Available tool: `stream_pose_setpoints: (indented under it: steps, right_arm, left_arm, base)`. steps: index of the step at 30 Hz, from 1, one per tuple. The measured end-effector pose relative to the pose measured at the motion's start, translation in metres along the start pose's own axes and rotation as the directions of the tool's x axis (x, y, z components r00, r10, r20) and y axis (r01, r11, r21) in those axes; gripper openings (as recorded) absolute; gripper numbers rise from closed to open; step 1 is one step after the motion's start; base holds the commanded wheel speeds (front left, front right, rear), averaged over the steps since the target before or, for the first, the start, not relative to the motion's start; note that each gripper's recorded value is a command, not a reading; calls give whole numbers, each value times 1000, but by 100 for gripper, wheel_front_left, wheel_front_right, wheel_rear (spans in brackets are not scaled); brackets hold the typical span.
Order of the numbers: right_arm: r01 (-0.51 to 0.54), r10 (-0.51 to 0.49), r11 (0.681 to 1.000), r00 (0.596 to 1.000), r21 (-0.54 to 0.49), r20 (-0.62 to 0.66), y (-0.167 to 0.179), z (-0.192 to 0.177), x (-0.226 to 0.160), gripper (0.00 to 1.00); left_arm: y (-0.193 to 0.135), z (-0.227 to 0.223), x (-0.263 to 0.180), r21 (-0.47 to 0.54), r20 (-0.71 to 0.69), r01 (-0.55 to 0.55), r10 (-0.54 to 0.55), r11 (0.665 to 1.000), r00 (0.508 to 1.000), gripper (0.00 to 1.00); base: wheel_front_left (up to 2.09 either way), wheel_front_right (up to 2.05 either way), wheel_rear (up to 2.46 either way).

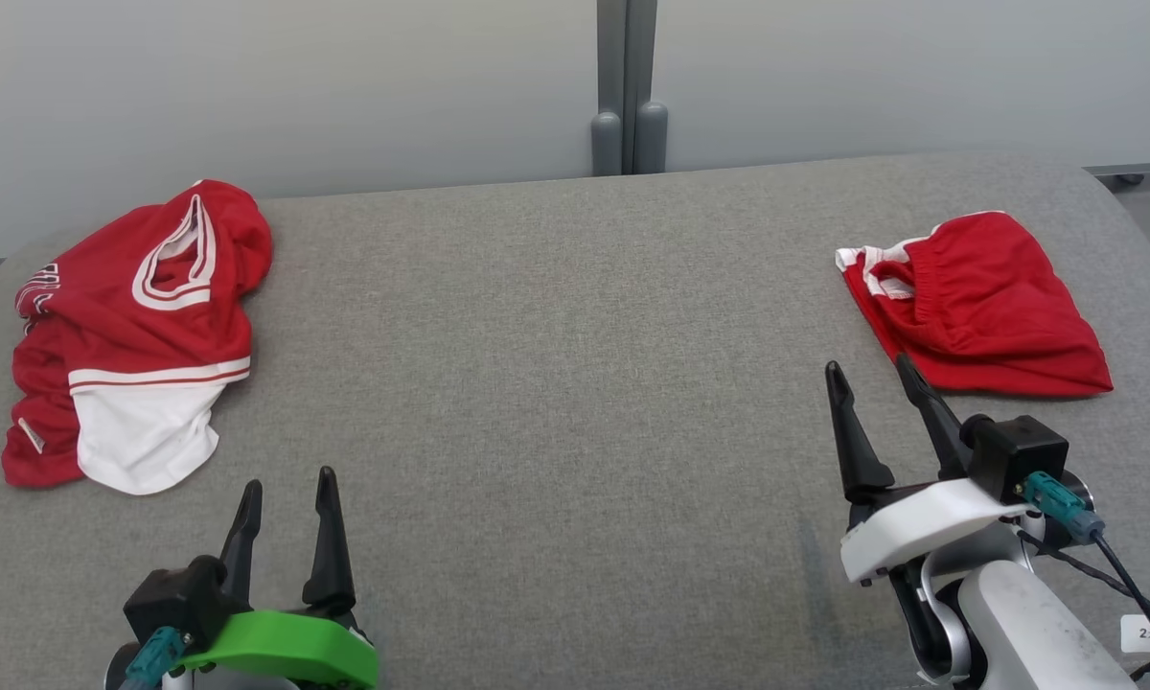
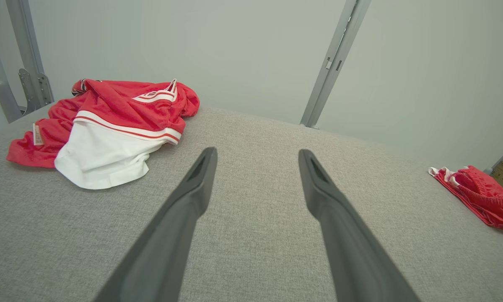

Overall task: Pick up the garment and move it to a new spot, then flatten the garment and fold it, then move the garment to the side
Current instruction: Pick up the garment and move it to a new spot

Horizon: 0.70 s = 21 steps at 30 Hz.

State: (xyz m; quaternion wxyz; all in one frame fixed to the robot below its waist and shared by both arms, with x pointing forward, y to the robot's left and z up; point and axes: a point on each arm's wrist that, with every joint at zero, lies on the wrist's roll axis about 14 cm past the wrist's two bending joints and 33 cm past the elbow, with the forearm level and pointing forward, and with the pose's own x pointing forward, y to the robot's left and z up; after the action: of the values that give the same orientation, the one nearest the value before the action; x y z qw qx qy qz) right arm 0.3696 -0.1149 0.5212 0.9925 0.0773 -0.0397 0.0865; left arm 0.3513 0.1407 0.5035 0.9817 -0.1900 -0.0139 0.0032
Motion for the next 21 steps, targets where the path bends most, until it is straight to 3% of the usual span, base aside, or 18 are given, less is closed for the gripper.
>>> stream_pose_setpoints:
  steps: [6,21]
  right_arm:
    - [-22,22,1000,1000,3,-8,7,-3,0,100]
    - [-185,186,983,982,15,-18,59,-8,14,100]
  left_arm:
    - [5,2,-5,5,6,-16,16,1000,1000,100]
    - [41,18,-29,3,60,-136,135,991,989,100]
  base:
    - [0,0,0]
    - [0,0,0]
